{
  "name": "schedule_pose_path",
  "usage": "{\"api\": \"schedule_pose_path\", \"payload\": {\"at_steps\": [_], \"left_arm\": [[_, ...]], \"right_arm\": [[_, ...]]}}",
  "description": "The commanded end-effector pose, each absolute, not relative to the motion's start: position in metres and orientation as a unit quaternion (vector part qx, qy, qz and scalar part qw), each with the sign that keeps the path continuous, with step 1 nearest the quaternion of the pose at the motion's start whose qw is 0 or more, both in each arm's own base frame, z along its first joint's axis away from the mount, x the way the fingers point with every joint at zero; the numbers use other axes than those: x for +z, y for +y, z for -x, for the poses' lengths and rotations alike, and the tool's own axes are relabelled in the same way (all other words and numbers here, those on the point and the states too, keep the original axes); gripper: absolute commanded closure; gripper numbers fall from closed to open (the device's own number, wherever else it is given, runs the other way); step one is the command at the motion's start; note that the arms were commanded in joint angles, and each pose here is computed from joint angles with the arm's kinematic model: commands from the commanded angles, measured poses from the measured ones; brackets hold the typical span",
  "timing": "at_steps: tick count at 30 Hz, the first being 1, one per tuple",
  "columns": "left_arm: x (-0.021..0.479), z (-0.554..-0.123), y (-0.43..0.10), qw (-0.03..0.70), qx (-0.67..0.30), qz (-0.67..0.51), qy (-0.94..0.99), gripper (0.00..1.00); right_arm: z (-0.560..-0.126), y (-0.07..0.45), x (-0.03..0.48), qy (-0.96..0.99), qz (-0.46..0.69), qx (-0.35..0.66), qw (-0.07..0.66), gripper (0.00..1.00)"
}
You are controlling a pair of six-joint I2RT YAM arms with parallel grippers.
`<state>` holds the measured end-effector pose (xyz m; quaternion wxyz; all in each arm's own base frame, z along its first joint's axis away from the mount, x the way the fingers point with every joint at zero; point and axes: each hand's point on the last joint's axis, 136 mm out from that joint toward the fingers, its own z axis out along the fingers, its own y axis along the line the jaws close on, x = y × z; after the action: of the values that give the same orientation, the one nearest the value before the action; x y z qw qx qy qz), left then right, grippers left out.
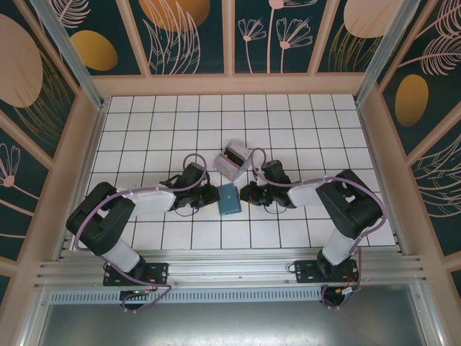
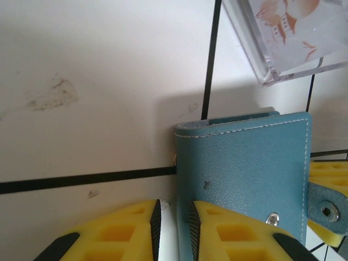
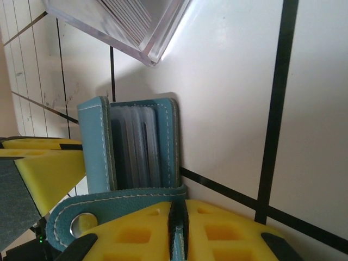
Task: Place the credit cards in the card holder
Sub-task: Rotate the card holder at the center of the table.
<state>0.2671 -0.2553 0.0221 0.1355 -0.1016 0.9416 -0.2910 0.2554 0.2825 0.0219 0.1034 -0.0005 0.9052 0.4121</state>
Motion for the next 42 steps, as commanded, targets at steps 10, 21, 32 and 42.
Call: {"api": "schedule_pose_path", "payload": {"at_steps": [10,21,32,42], "left_arm": [[-0.005,-0.268,-0.266,0.118,-0.24,0.077,0.961,0.79],[-0.041,-0.24,-0.264,0.089,-0.211,0.086,0.97,0.81],[-0.055,-0.23,-0.238,0.086,-0.155,0.089,0.98,0.82],[-0.061,-0.227,-0.234,0.083,-0.14,0.088,0.983,0.82]], "right_arm": [[-0.241,0.277,0.012,0.89,-0.003,0.45,0.081,0.82],[-0.25,0.255,0.004,0.892,-0.04,0.439,0.099,0.79],[-0.255,0.226,0.031,0.89,-0.062,0.425,0.154,0.62],[-0.245,0.277,0.083,0.888,0.057,0.416,0.189,0.7]]}}
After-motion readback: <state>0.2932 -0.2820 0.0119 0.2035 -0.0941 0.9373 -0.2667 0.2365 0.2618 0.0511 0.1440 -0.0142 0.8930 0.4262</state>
